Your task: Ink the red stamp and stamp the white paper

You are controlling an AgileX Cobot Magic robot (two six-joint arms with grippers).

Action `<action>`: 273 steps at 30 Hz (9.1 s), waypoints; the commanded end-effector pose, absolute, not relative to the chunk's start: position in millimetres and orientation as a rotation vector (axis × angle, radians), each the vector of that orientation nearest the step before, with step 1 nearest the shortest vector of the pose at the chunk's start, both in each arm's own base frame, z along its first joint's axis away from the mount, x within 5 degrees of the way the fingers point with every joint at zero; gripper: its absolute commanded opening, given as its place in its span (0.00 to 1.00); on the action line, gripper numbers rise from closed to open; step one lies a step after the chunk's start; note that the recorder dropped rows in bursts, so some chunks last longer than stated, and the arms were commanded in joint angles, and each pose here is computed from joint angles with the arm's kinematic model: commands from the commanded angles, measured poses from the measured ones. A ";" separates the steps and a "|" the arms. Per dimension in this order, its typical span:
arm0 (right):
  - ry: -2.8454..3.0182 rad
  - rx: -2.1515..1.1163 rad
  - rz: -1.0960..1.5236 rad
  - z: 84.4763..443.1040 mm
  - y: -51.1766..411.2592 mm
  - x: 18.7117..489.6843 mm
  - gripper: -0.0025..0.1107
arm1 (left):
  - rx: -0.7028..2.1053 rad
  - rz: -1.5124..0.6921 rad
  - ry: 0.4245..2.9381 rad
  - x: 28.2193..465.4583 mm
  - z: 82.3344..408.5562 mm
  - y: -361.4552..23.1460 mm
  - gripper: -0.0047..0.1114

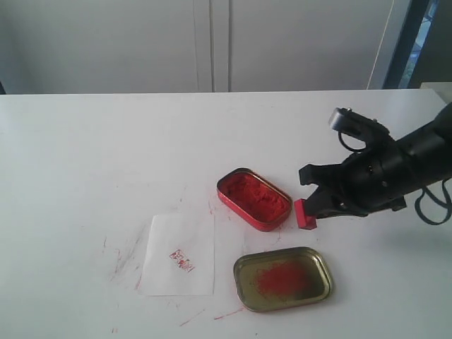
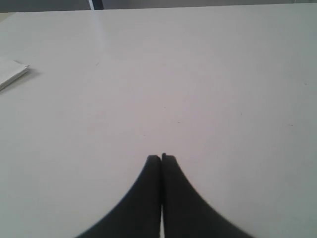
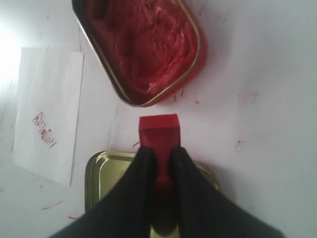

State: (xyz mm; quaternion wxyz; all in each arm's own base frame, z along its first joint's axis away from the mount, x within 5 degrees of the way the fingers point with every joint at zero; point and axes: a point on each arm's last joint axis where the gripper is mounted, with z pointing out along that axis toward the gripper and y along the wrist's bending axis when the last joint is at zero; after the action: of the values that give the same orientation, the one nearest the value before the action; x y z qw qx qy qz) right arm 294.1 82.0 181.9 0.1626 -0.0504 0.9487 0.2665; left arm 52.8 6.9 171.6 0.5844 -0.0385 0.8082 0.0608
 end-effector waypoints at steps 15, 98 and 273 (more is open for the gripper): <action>2.760 -0.038 0.930 133.6 77.5 306.9 0.02 | -0.057 0.111 1.885 52.9 170.5 4.7 0.04; 2.677 -0.099 0.109 284.9 21.0 197.7 0.02 | -0.010 0.076 1.885 53.1 170.5 2.0 0.04; 1.820 -0.069 -0.066 182.8 -1.4 53.6 0.02 | -0.010 0.076 1.885 53.1 170.5 2.0 0.04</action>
State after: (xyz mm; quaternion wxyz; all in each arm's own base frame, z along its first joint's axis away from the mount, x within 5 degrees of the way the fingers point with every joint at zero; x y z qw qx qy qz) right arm 53.5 -1.1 182.4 0.6050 -0.0325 0.7951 -0.0256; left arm 53.2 2.6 171.6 0.5864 -0.0055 0.8091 0.0369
